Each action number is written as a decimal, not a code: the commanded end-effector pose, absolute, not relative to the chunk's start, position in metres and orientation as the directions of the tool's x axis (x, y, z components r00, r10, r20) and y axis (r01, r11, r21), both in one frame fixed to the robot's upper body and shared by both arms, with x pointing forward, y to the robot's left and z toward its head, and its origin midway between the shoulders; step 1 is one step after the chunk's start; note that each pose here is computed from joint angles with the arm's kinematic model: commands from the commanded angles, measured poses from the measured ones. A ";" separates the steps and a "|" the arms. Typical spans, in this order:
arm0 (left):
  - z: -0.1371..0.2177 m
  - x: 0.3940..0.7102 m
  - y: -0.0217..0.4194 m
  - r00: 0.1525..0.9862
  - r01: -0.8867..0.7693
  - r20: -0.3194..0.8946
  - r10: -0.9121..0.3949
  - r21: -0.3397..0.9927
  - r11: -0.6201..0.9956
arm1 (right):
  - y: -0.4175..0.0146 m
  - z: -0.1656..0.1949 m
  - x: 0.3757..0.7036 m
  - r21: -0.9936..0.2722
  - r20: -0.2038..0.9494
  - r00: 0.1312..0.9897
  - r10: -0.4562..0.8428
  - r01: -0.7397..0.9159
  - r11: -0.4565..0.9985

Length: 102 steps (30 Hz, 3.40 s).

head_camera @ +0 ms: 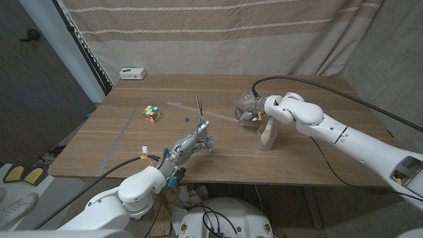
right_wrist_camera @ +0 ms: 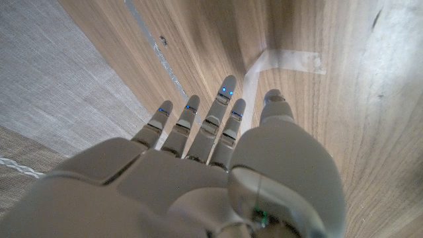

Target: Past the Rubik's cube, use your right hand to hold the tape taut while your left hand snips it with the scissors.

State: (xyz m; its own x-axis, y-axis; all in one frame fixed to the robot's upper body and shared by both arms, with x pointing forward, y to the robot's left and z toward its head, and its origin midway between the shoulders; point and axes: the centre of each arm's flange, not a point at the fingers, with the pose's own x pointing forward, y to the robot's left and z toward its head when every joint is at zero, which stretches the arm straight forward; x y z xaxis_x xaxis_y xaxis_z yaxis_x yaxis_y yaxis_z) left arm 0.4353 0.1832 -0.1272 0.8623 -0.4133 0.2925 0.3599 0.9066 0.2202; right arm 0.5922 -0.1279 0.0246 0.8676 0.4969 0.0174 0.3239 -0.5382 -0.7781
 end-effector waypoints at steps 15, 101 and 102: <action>-0.123 0.437 0.183 0.852 0.378 0.292 -0.435 0.233 0.896 | -0.132 0.020 0.600 -0.798 -0.003 0.886 0.463 0.277 -0.536; -0.130 0.439 0.186 0.849 0.383 0.296 -0.438 0.228 0.895 | -0.135 0.013 0.589 -0.840 -0.031 0.838 0.545 0.273 -0.469; -0.130 0.439 0.186 0.848 0.386 0.295 -0.441 0.227 0.894 | -0.135 0.013 0.589 -0.840 -0.035 0.838 0.544 0.271 -0.470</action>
State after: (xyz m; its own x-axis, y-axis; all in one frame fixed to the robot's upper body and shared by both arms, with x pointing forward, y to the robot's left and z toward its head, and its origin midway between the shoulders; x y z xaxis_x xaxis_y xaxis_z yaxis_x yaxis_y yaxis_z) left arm 0.4396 0.1857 -0.1279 0.8498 -0.4366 0.2954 0.3817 0.8961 0.2263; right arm 0.5930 -0.1332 0.0112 0.8407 0.5408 -0.0294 0.2829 -0.4849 -0.8275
